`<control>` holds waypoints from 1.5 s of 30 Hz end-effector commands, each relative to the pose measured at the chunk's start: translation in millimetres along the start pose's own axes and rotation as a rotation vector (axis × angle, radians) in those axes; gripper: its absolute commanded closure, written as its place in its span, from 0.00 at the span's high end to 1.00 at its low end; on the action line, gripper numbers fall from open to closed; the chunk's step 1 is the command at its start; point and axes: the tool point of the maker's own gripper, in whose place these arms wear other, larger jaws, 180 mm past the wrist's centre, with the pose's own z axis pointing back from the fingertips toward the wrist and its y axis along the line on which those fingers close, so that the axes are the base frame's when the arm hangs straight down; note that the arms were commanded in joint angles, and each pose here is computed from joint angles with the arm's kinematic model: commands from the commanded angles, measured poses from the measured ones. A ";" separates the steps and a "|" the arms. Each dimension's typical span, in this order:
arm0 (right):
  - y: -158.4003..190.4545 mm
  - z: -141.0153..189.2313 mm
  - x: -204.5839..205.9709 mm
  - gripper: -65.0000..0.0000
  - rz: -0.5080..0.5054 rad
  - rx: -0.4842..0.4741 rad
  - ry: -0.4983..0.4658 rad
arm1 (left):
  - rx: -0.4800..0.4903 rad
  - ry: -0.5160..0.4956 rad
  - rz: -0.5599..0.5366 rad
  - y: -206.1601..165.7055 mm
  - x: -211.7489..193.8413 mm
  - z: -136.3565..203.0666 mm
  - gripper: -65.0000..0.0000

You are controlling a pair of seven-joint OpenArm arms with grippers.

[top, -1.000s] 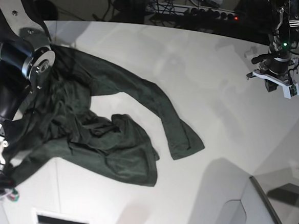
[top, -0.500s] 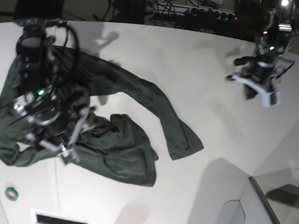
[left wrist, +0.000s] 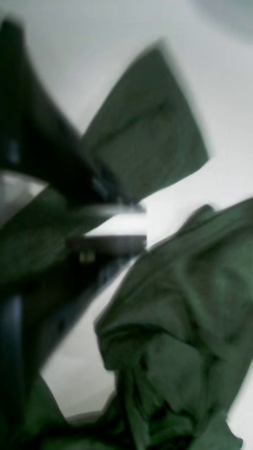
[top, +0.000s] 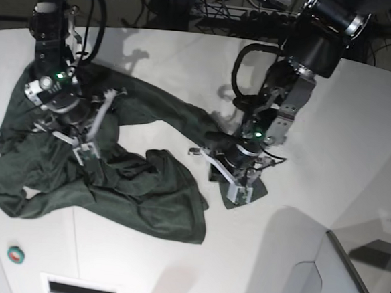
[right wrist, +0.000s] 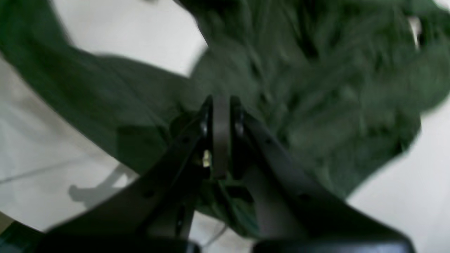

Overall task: Layout the t-shirt on the table in an organized manner, then fold the t-shirt properly
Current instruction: 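Grasp the shirt hem with the left gripper and pull it outward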

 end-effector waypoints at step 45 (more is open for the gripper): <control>-70.2 27.9 -31.7 0.02 -0.123 -0.179 0.013 | -0.052 -0.008 -0.458 -92.4 -3.3 -11.0 0.88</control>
